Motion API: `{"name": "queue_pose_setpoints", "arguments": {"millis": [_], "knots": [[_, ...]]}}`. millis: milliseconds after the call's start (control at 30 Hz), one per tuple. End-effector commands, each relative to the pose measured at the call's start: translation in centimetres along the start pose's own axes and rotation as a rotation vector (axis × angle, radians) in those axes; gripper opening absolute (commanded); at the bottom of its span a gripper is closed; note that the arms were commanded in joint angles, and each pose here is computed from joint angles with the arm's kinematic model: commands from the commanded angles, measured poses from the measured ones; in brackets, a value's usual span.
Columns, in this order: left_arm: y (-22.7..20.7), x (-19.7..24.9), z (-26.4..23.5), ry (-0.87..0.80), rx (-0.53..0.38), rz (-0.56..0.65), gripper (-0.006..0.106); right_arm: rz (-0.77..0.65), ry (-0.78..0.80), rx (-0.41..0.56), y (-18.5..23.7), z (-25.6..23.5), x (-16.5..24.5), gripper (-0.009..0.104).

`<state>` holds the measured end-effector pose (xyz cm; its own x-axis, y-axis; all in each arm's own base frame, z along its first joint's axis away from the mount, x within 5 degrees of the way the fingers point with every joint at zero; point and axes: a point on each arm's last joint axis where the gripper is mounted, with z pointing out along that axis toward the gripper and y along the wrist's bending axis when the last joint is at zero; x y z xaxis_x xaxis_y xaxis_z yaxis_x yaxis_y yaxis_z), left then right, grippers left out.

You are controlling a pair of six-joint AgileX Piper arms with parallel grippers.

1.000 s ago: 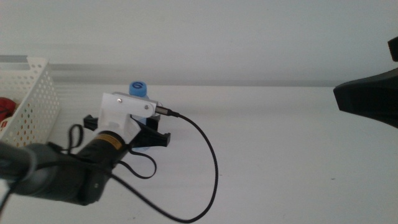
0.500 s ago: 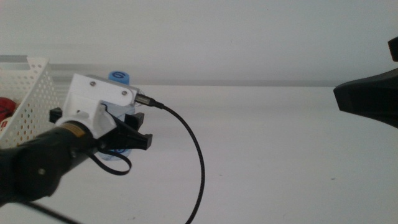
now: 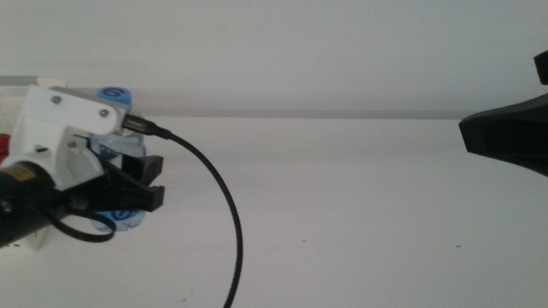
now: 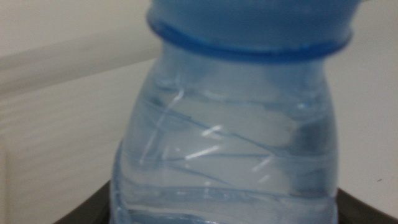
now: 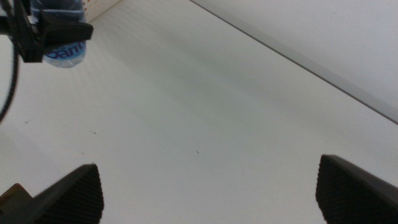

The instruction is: Use arms to grab the bottles and put them into the dustbin to the left of the table.

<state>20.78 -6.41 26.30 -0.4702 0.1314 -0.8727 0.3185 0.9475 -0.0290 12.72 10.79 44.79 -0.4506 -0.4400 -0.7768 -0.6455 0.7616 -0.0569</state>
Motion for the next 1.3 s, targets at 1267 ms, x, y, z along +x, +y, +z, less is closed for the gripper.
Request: {"name": "queue_pose_setpoints", "arguments": {"millis": [1267], "knots": [[10.6,-9.4,-0.1,0.539,-0.150,0.050,-0.002,-0.004,-0.006,-0.010,0.1,0.0,-0.1,0.090]]}}
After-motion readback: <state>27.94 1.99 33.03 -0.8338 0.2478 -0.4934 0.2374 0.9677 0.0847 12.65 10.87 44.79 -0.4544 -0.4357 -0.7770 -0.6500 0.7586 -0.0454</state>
